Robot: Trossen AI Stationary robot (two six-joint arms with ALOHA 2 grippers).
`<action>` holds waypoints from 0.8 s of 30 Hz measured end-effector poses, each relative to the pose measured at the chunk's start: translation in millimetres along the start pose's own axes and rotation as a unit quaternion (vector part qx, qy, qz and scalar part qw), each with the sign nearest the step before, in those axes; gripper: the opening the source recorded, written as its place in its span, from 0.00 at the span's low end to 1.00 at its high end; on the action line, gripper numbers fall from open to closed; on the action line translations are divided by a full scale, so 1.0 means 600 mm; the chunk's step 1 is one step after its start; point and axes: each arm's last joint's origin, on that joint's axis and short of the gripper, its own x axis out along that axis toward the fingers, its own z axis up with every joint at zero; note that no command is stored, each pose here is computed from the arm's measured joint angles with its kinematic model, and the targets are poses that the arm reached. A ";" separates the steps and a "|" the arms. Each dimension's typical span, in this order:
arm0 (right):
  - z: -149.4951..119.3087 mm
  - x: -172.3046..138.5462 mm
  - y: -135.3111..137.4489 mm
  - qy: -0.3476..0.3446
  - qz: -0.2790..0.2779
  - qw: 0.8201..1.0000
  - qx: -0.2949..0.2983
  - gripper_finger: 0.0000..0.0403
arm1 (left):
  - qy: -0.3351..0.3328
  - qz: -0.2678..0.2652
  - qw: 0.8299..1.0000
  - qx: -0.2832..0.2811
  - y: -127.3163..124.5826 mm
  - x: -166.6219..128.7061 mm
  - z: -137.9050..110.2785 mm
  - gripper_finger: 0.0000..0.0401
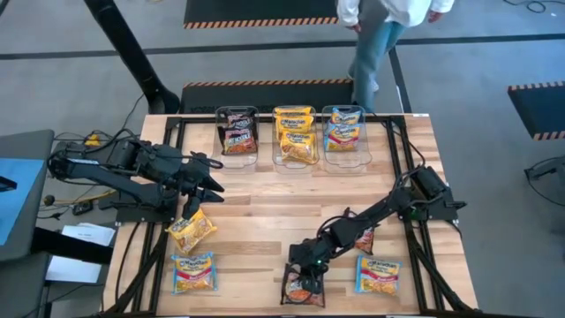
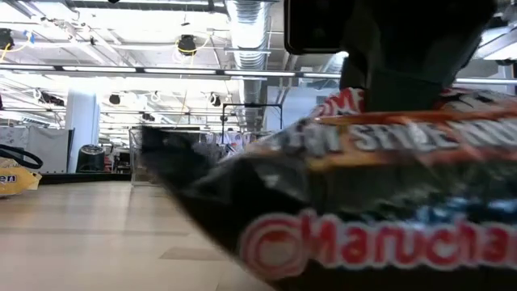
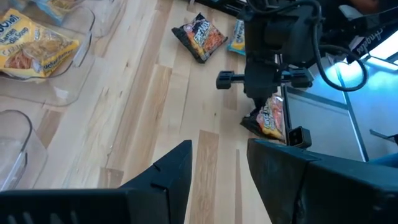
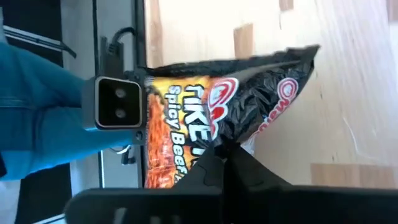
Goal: Sort Maruchan noodles
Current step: Put the black noodle pack into the left transparent bin
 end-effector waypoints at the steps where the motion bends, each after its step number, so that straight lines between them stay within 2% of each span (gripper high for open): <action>1: 0.003 -0.001 0.001 0.000 0.000 1.000 -0.001 0.03 | 0.000 0.000 1.000 0.000 0.000 0.000 0.000 0.35; 13: 0.047 -0.034 0.004 0.025 -0.043 0.998 -0.038 0.01 | -0.006 0.017 0.999 -0.051 0.002 0.000 0.000 0.35; 20: 0.088 -0.066 -0.004 0.025 -0.062 0.996 -0.060 0.01 | 0.003 0.008 0.999 -0.042 0.001 0.000 -0.002 0.36; 24: 0.115 -0.085 -0.005 0.009 -0.064 0.995 -0.075 0.01 | -0.003 0.020 0.999 -0.040 0.003 0.000 -0.001 0.40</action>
